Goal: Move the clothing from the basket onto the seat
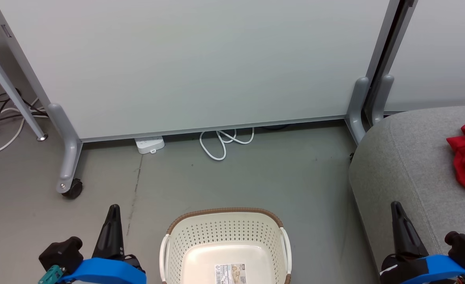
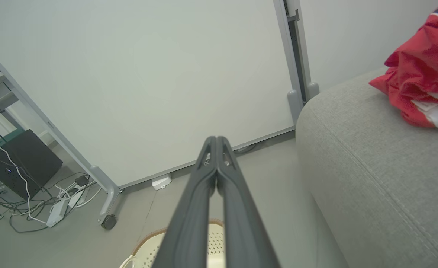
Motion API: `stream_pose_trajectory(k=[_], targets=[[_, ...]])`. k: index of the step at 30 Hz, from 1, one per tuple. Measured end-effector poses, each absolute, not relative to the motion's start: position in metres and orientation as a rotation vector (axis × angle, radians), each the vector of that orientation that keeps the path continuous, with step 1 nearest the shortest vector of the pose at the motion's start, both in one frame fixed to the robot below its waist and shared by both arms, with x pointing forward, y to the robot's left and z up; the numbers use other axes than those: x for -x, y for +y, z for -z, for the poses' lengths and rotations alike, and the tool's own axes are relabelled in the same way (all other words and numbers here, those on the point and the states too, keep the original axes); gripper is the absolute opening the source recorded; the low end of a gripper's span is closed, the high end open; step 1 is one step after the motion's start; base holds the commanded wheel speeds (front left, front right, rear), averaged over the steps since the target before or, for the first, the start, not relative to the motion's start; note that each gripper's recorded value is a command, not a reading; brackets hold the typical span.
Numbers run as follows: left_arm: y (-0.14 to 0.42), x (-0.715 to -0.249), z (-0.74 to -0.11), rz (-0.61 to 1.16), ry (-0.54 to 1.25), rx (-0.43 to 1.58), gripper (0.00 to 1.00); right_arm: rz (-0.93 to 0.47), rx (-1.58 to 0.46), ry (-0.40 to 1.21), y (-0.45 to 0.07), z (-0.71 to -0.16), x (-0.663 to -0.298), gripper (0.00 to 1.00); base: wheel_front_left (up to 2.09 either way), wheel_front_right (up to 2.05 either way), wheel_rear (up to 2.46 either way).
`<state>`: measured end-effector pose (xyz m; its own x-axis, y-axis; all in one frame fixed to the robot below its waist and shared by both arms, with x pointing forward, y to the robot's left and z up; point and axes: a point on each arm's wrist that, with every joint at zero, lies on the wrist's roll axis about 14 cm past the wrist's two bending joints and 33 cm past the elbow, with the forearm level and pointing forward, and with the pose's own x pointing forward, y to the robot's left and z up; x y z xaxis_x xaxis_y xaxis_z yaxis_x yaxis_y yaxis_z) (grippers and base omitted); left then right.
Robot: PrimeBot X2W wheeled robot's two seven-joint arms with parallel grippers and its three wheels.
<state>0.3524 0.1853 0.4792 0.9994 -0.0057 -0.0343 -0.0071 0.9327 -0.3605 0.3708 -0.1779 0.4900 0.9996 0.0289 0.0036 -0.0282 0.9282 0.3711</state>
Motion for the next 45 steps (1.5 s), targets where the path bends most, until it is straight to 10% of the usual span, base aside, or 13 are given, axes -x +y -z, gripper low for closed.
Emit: stream_pose_trajectory(k=[45], targets=[[0.201,-0.370,-0.486,-0.073,0.043,1.003,0.00,0.044,-1.012,0.041,-0.192,-0.489,-0.379,0.00,0.00,0.00,0.00]])
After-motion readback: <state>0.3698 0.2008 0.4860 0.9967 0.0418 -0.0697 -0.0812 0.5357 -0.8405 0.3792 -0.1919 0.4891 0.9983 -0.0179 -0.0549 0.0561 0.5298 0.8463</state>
